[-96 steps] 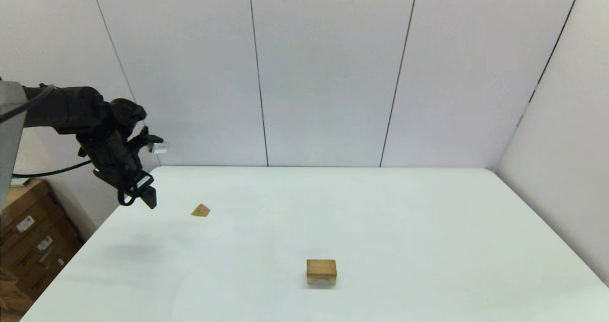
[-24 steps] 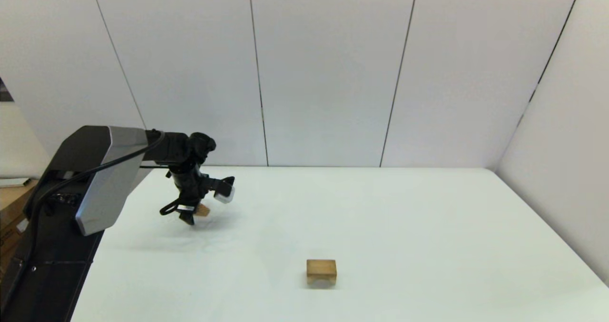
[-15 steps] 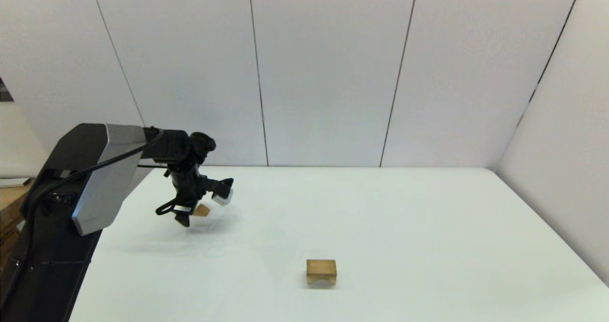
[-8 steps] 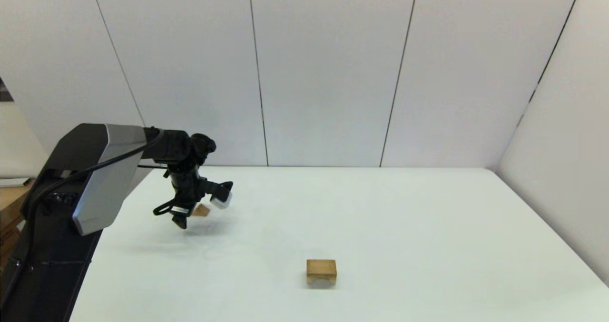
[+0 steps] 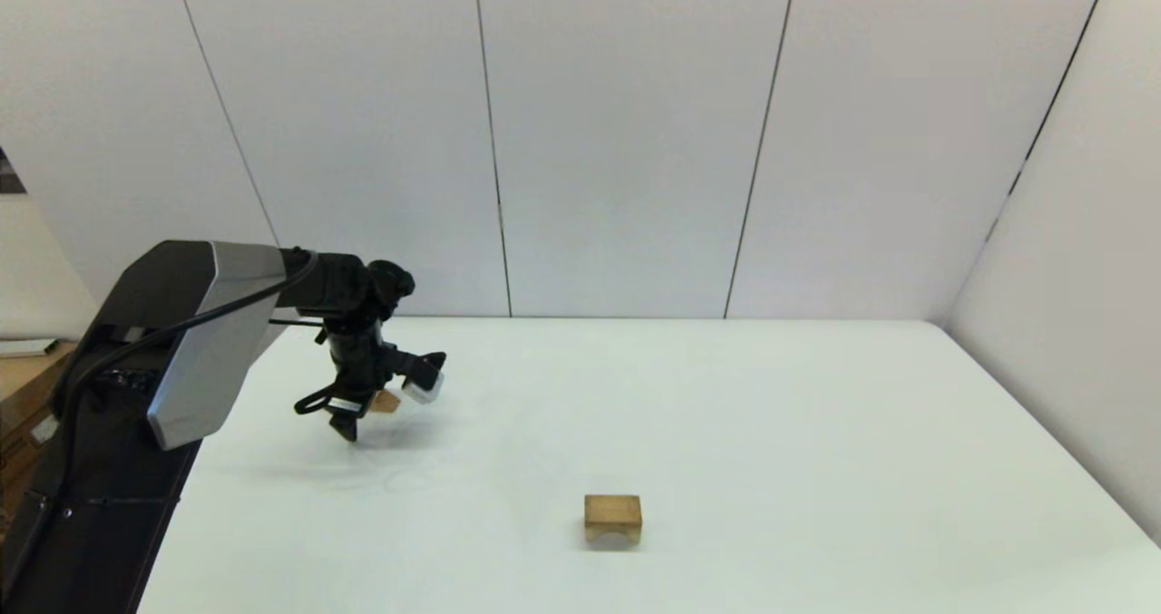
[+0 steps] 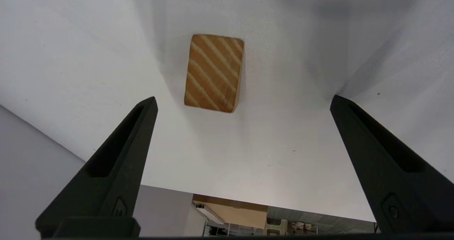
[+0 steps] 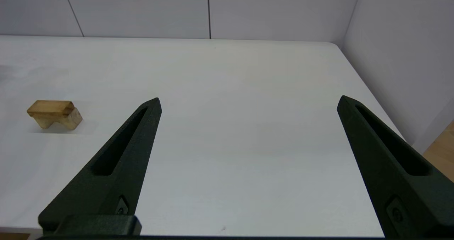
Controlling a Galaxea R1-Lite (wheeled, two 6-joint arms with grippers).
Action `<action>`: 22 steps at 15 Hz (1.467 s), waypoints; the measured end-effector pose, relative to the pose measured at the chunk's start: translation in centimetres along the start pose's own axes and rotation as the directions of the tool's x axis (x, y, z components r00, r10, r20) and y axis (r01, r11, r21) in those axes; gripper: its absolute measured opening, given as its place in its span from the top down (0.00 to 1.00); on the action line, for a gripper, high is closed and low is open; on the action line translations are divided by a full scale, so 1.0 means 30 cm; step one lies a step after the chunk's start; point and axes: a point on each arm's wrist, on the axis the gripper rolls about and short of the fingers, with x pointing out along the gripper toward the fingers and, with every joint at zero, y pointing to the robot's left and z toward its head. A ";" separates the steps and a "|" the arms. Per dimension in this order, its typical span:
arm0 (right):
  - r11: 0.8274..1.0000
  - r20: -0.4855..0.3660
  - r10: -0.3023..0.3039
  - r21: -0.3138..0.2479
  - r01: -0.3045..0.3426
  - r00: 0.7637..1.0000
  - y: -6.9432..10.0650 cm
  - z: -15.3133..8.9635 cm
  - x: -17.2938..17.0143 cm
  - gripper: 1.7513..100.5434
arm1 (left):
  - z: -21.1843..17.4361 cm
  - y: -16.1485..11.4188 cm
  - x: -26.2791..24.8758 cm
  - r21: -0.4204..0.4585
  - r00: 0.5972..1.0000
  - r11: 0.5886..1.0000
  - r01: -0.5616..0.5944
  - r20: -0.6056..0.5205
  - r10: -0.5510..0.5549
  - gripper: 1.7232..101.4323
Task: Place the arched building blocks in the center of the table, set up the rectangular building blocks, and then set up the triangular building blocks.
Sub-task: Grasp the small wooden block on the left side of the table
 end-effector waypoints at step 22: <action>1.000 0.000 0.000 0.000 0.000 1.000 0.000 0.000 0.000 0.03 | 0.016 0.002 -0.005 0.009 1.000 1.000 -0.008 -0.022 0.008 0.04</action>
